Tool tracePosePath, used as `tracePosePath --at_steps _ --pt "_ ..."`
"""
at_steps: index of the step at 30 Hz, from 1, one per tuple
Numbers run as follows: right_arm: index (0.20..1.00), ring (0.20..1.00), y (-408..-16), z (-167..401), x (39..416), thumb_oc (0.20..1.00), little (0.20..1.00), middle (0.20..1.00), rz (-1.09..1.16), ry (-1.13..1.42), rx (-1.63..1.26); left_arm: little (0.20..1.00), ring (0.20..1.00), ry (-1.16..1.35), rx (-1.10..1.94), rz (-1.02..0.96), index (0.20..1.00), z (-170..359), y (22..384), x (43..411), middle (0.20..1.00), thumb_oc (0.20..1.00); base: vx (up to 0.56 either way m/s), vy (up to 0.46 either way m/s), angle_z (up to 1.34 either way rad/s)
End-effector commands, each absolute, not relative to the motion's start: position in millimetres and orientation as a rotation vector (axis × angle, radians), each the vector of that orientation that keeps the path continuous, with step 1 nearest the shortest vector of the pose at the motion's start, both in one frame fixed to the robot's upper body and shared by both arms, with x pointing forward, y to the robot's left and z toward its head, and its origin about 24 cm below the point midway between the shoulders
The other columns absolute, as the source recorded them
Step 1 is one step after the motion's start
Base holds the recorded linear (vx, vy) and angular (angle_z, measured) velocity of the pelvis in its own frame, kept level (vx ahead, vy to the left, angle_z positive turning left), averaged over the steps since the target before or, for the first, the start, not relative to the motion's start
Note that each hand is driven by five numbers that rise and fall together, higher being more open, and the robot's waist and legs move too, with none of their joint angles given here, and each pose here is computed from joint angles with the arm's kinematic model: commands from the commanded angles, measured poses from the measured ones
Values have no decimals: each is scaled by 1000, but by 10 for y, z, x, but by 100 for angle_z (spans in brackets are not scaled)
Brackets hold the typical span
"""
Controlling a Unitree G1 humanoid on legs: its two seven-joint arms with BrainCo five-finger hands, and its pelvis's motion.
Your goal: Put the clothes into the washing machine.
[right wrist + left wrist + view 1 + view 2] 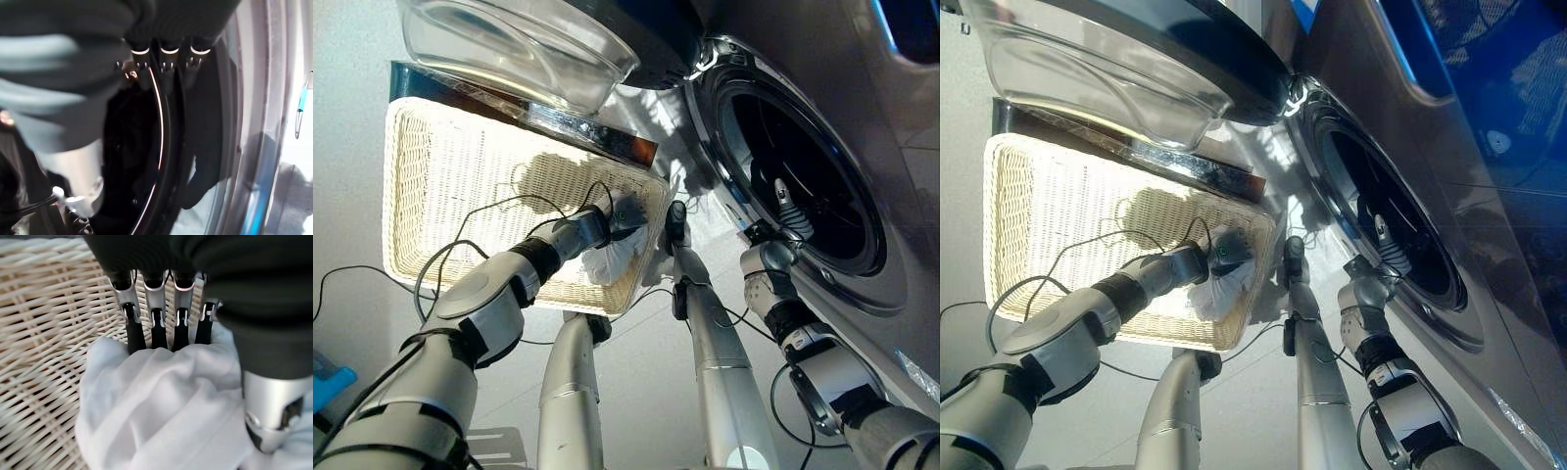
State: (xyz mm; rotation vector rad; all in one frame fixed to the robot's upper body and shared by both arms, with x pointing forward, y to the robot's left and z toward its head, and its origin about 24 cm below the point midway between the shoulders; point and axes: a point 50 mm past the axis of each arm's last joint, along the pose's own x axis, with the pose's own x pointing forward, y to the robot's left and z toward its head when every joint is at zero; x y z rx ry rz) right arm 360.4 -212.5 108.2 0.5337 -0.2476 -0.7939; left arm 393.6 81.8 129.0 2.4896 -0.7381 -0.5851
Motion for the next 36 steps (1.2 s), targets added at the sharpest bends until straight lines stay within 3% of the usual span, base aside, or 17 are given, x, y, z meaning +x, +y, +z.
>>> tracePosePath --at_steps 1,2,10,18,24,36 --pt "1000 1000 -2114 1066 3603 1000 1000 1000 -796 -252 608 247 247 -348 2663 -667 247 949 1436 3967 247 247 0 0 0" --pt "1000 1000 -2120 1067 3604 1000 1000 1000 -797 -253 609 200 200 -350 2662 -672 200 943 1439 3965 200 200 0 0 0" --pt "1000 1000 -2167 1017 3596 1000 1000 1000 -798 -235 649 200 200 -529 2573 -625 200 942 1399 3940 200 200 0 0 0" --pt "1000 1000 -2254 973 3566 1000 1000 1000 -801 -224 637 200 200 -675 2346 -450 200 1166 1367 3960 200 200 -7 7 0" --pt "1000 1000 -2295 964 3509 1000 1000 1000 -821 -222 615 200 200 -469 1971 -42 200 1354 1756 3999 200 200 -6 7 0" --pt "1000 1000 -2314 911 3386 1000 1000 1000 -861 -169 604 200 200 -352 1553 417 200 1237 2458 3759 200 200 -4 -3 4"
